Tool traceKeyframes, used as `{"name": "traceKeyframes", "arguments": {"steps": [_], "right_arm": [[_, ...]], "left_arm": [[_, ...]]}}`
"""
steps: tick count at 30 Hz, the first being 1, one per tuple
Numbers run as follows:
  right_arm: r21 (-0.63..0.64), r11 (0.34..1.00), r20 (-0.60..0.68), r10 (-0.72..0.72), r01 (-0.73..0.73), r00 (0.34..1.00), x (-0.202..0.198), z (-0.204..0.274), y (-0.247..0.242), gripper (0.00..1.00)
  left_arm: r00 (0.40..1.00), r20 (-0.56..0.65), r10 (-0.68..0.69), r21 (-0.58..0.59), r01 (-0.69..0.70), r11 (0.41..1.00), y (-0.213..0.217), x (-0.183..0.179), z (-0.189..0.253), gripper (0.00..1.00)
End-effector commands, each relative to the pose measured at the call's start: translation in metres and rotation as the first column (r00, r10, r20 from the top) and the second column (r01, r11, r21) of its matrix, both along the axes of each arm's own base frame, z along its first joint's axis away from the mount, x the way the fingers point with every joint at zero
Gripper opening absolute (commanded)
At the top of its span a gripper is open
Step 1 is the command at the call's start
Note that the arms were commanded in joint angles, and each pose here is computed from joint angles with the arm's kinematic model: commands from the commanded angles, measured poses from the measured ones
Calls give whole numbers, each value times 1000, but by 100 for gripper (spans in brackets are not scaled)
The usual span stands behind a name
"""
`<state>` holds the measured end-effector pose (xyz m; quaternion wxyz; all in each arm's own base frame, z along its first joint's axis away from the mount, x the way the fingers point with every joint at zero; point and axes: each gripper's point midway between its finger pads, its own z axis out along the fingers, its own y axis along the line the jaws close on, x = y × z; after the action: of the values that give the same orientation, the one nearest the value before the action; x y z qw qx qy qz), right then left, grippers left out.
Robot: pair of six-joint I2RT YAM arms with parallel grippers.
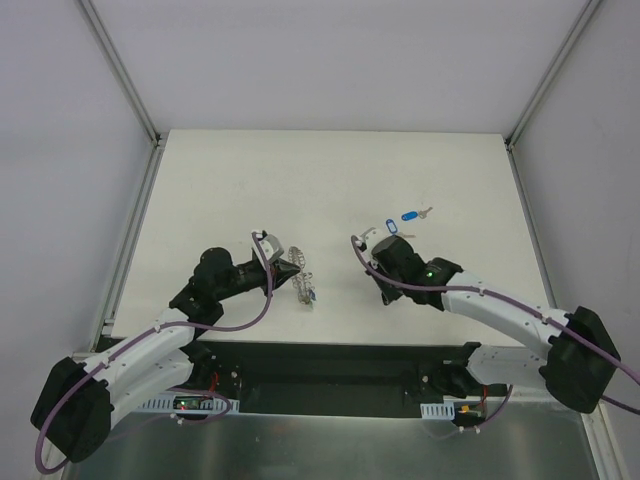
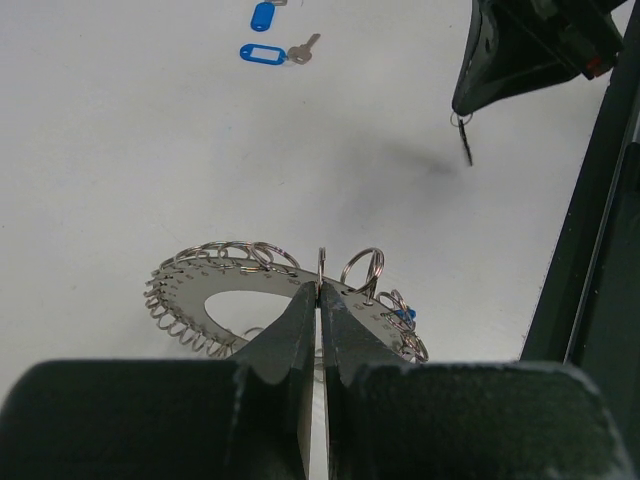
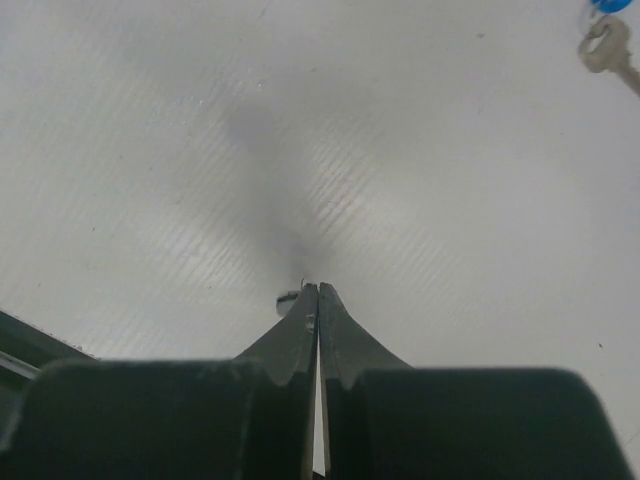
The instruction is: Put the keys on the keyring
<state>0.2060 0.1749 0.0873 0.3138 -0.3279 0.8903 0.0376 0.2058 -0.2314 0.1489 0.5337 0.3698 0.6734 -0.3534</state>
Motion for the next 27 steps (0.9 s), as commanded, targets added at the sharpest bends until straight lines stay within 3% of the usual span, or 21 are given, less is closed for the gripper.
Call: {"name": "traceKeyframes", "arguments": {"steps": [1,13,23,27], "right_arm": [[14,999,-23,41,-40,999,-1,-2,25,1],[120,986,136,99,-115,986,48,-19,93,1],[70,980,102,177,-184,979,55,-36,109,2],[55,983,78,172,-177,982,52,-37,106,11]], "left_arm": [[998,70,4,-20,-3,1000,-2,5,20,0],[995,86,44,-19,-43,999,3,8,21,0],[996,80,47,-14,-46,999,3,10,19,0],[996,82,47,-15,-46,999,3,9,19,0]]}}
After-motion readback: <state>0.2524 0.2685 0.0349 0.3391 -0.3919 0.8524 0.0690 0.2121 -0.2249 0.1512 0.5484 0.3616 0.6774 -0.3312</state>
